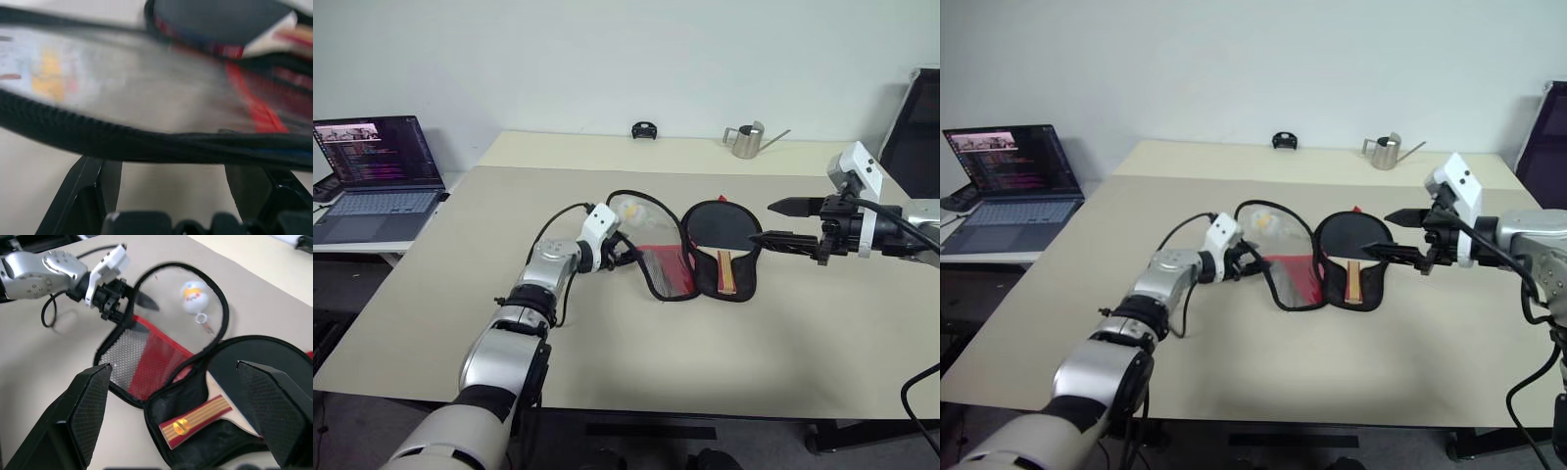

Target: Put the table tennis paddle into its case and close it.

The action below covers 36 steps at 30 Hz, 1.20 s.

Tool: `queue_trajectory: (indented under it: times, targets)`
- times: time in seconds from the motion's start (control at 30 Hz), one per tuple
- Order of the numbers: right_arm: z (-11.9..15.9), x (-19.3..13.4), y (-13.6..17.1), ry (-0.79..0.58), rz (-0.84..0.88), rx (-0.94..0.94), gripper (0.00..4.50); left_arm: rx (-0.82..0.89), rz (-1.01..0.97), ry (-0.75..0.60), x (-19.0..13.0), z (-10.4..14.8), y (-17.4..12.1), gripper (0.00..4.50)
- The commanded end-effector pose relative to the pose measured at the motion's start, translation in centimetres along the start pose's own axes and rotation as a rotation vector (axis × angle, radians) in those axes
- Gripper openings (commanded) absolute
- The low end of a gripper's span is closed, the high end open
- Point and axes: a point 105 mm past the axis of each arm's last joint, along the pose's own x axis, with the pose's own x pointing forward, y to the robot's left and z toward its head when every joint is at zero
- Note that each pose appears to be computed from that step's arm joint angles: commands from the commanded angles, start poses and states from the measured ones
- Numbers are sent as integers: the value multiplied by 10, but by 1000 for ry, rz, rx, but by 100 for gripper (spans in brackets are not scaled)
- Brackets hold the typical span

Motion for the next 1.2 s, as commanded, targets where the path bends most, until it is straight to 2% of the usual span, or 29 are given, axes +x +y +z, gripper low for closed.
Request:
queue_trajectory:
  times: [0.03, 0.17, 0.47, 0.63, 0.8, 0.93, 1.07, 1.2]
  targets:
    - [13, -12, 1, -36, -39, -44, 446, 50, -37, -55, 10, 26, -6, 326]
    - [12, -22, 1, -36, -84, -32, 446, 77, -89, -93, 35, 52, -29, 326]
    - [7, -45, 3, -25, -192, -1, 446, 91, -133, -139, 74, 85, -73, 326]
    - [-1, -46, 1, -27, -233, 34, 446, 91, -116, -158, 76, 91, -74, 326]
    - [-9, -34, -12, -74, -305, 113, 446, 74, -44, -192, 58, 93, -44, 326]
    - [-21, -17, -10, -71, -286, 151, 446, 81, -27, -219, 39, 89, -24, 326]
    - [-42, 11, -17, -52, -286, 224, 446, 93, -125, -276, -3, 74, -7, 326]
    - [-56, 32, -28, -30, -321, 251, 446, 85, -196, -301, -39, 63, -7, 326]
